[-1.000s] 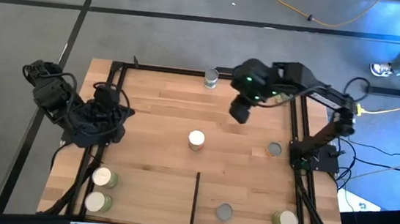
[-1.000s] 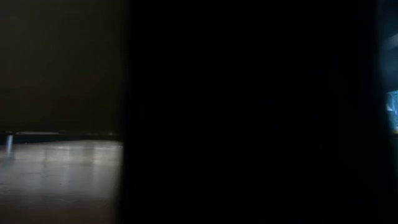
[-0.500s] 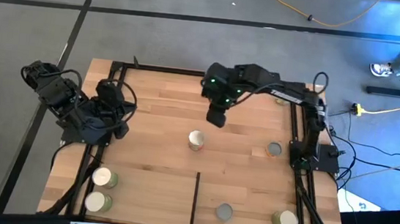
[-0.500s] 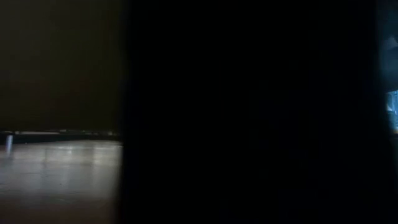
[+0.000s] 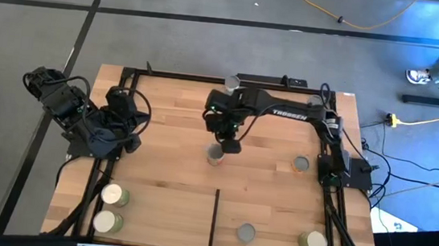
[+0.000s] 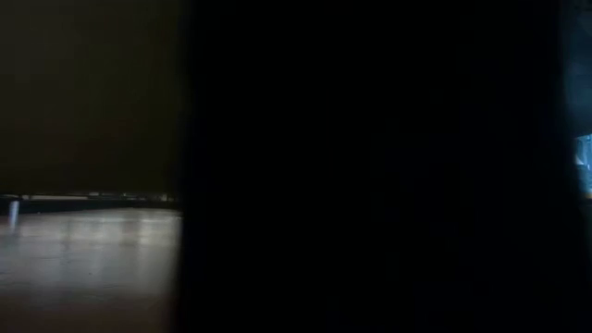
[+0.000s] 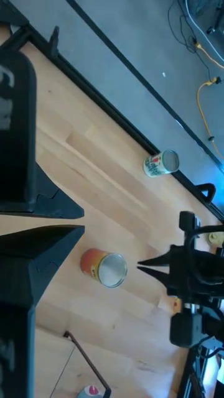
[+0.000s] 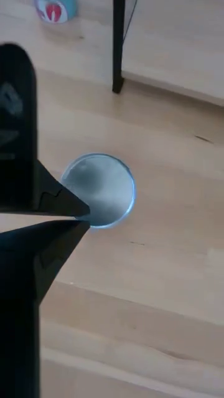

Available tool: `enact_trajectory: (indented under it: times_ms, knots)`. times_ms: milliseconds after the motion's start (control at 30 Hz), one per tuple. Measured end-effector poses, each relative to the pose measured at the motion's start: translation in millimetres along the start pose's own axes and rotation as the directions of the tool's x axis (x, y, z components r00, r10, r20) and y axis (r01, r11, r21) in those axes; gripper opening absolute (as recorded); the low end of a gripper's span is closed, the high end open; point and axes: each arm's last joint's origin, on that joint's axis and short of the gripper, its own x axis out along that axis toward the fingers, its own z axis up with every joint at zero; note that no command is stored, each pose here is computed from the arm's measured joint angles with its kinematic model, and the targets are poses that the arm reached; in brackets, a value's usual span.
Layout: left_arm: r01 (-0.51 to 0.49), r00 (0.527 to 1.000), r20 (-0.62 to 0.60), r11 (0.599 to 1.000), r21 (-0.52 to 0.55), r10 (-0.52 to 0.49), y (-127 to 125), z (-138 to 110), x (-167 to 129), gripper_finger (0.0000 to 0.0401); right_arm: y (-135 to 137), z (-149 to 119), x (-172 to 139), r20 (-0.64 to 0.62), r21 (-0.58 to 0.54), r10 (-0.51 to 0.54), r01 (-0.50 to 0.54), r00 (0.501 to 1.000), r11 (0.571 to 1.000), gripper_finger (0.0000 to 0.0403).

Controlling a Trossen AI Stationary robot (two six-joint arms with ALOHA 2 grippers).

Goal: Pick and place cans onto a shelf
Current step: Put the canned pineapple on the shelf

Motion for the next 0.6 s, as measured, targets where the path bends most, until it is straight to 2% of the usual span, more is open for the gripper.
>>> enact_trajectory:
  times_ms: [167,267,467,600]
  knots:
    - [0.000,1.000,0.000,1.000,0.000,0.000,-0.1,0.0,0.1,0.0022,-1.2,1.1,1.5,0.005,0.019,-0.017,0.017,1.000,1.000,0.0009]
    - [0.000,1.000,0.000,1.000,0.000,0.000,-0.1,0.0,0.1,0.0022,-2.3,1.3,1.5,0.000,0.059,-0.047,0.047,0.999,0.997,0.0026]
    - [0.000,1.000,0.000,1.000,0.000,0.000,-0.1,0.0,0.1,0.0022,-2.6,1.7,1.4,0.004,0.058,-0.050,0.049,0.999,0.997,0.0067]
    - [0.000,1.000,0.000,1.000,0.000,0.000,-0.1,0.0,0.1,0.0022,-2.0,1.1,5.0,0.016,0.065,-0.014,0.013,1.000,0.998,0.0074]
